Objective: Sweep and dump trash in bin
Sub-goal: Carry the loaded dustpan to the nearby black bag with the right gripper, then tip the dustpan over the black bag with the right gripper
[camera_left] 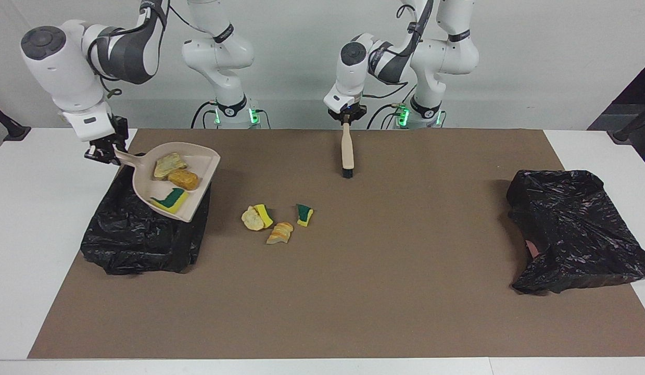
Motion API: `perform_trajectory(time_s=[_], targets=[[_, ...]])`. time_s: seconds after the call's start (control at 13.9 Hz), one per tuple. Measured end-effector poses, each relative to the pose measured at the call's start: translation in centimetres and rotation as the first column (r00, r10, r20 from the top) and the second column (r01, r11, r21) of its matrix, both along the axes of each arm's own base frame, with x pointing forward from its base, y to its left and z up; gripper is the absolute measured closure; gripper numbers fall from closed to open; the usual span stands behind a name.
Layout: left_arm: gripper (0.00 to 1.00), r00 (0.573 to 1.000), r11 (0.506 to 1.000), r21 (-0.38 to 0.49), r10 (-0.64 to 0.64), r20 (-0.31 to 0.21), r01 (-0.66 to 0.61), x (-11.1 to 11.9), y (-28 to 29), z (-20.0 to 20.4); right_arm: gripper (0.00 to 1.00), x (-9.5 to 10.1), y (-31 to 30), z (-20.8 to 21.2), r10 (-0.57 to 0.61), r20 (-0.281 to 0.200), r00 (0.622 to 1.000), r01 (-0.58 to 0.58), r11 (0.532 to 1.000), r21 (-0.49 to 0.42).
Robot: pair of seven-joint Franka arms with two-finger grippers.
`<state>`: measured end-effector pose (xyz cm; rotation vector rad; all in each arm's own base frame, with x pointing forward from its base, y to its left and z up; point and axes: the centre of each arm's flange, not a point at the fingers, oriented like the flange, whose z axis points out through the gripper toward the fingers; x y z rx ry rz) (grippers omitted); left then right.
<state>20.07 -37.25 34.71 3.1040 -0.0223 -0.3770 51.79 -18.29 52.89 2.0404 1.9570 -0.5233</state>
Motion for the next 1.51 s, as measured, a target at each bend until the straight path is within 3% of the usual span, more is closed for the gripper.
perform_trajectory(time_s=[0.07,0.36,0.5,0.65,0.86,1.22,1.37,1.51], targets=[[0.7,1.0,1.0,-0.002,0.001,0.001,-0.001,0.0,0.0,0.0,0.69,0.5,1.1,0.1,0.047,-0.01,0.999,-0.047,0.997,-0.053],[0.24,1.0,0.999,-0.023,-0.028,-0.003,0.028,0.5,-0.1,-0.3,0.69,1.6,4.4,0.0,0.177,-0.062,0.982,-0.186,0.961,-0.203],[0.01,0.999,0.997,-0.06,-0.041,0.001,0.041,2.1,-0.2,0.5,0.69,1.2,5.3,-0.4,0.209,-0.09,0.974,-0.225,0.945,-0.238],[0.0,0.995,0.992,-0.103,-0.069,0.066,0.076,6.9,1.3,3.3,0.69,0.6,5.7,-0.4,0.223,-0.101,0.97,-0.242,0.937,-0.253],[0.0,0.972,0.986,-0.068,-0.135,0.191,0.15,15.0,6.1,8.6,0.69,0.4,6.6,0.3,0.241,-0.139,0.96,-0.274,0.909,-0.314],[0.0,0.956,0.985,-0.051,-0.145,0.256,0.164,26.2,16.6,17.4,0.69,-0.3,8.3,1.2,0.262,-0.16,0.952,-0.305,0.866,-0.397],[0.0,0.943,0.985,0.0,-0.164,0.291,0.171,29.3,20.1,19.7,0.69,-1.2,8.5,0.8,0.264,-0.163,0.951,-0.309,0.852,-0.422],[0.0,0.937,0.983,0.024,-0.179,0.3,0.18,31.3,22.2,22.7,0.69,-2.6,9.6,0.5,0.289,-0.136,0.948,-0.318,0.812,-0.489]])
